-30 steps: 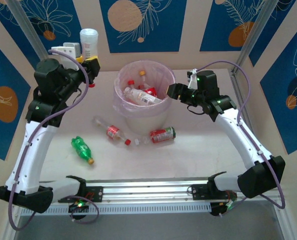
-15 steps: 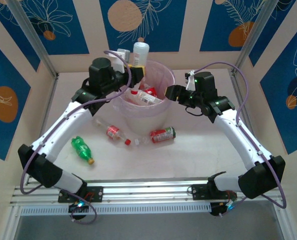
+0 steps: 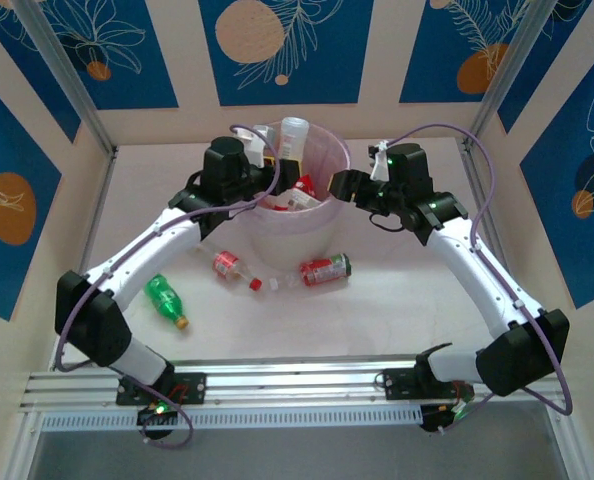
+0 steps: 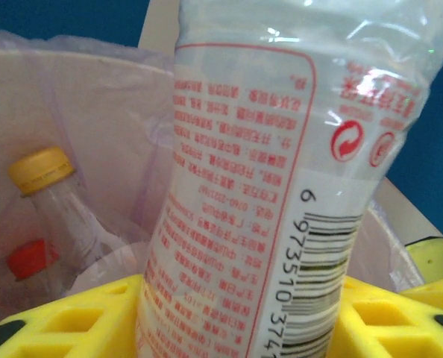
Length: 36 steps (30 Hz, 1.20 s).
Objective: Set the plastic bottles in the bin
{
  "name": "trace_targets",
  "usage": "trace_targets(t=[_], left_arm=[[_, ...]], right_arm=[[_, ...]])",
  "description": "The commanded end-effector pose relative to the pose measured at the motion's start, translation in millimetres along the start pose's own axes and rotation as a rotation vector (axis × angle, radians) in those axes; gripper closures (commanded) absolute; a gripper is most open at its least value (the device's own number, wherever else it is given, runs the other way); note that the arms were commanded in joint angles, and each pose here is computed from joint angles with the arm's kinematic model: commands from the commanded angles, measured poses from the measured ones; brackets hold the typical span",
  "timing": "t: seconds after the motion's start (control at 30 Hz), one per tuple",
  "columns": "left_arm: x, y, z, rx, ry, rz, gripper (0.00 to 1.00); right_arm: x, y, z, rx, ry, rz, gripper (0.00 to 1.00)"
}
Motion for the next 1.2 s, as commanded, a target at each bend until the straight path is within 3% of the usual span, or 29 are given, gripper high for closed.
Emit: trace_targets(t=[0.0,0.2,0.33,0.47,0.6,0.73,0.93,1.17], left_arm=[[1.5,-8.2,-12.6,0.04,-0.005,-0.01,0.4],[-5.7,-5.5,5.6,0.006,-0.043,-0.021,0.22],[-7.3,-5.0,18.8,-0.02,-0.077,-0.004,0.18],[-4.4,-15.3,21.1,-0.013,-0.088,0.01,0.22],[-0.4,-33.1,4.5,0.044,-0.057,-0.011,0.36],[-2.9,-44.1,-16.4,0.082,-0.036,-0.031,0.43],[-2.6,-54.2,-34.0,0.128,-0.038,-0.018,0.44],[-8.5,-45.3,-13.6,0.09,-0.081,-0.005,0.37]], right_arm=[[2.4,-3.4,1.5,0.006,0.004,-0.006,0.36],[0.5,-4.3,1.2,0.006,0.006,-0.015,0.36],[1.4,-4.7,1.9,0.004,0.009,-0.013,0.36],[1.4,-5.4,1.2,0.007,0.008,-0.011,0.36],[1.4,-4.7,1.3,0.005,0.009,-0.011,0.36],[2.9,-3.5,1.5,0.002,0.011,-0.009,0.36],[3.6,-4.8,2.3,0.004,0.013,-0.009,0.36],[4.7,-3.6,3.6,-0.001,0.015,-0.008,0.36]])
Point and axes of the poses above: each hand's point on the last joint's axis, 136 mm out from that joint toward the fingers, its own y axis back along the fingers, its own x axis along the line the jaws close on, z = x × y, the point moved 4 cm from there along y, back along the fingers, and after that the axes turned 2 degrees about -y, right-handed, at the moved point
